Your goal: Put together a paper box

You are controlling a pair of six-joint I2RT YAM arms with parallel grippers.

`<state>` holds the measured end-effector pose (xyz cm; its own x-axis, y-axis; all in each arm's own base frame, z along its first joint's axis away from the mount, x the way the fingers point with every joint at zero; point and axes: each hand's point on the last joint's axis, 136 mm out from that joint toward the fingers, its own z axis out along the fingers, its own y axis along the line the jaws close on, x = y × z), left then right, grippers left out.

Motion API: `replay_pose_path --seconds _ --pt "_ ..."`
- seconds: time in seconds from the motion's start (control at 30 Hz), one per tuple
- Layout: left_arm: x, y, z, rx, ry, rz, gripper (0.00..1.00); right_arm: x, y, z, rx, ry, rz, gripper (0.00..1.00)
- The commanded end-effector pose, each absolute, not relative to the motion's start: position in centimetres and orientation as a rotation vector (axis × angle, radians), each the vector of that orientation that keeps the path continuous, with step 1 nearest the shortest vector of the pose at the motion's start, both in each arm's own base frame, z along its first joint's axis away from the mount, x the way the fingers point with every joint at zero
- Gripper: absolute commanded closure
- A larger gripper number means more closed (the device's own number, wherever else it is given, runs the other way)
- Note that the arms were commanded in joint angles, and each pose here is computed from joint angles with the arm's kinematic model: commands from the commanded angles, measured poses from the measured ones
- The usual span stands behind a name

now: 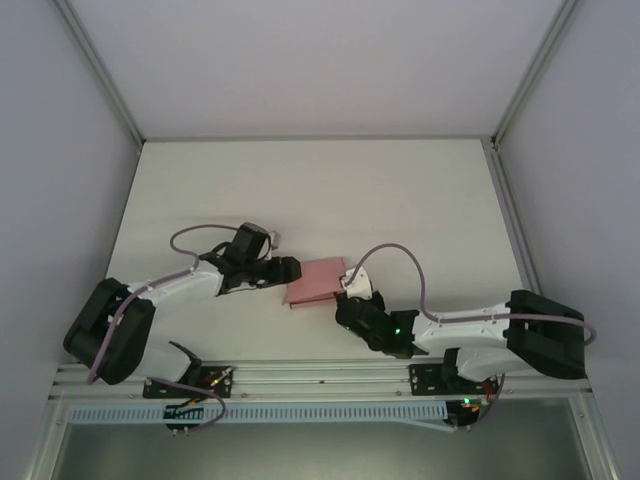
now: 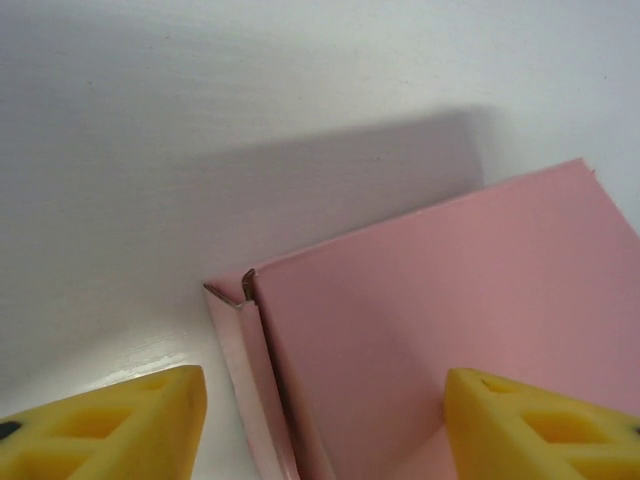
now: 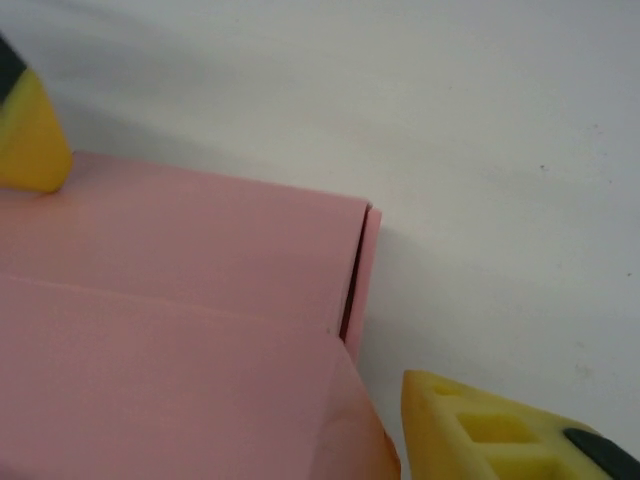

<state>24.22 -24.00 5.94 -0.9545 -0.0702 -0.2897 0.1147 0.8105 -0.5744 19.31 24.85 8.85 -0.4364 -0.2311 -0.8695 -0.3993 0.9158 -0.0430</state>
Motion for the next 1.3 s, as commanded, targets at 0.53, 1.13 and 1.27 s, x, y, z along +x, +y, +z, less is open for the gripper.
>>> replay_pose_path --seconds 0.53,1.13,1.27 --pt "24.2 -23.5 2.7 0.159 2.730 -0.809 0.71 18.1 19.2 15.5 0.008 1.981 0.739 0.00" --pt "25.7 -23.6 5.1 0.055 2.515 -1.239 0.95 20.4 23.6 9.7 0.175 2.553 0.902 0.00" --pt "25.7 -23.3 5.5 0.021 2.478 -1.286 0.97 20.8 25.0 9.3 0.149 2.593 0.985 0.00"
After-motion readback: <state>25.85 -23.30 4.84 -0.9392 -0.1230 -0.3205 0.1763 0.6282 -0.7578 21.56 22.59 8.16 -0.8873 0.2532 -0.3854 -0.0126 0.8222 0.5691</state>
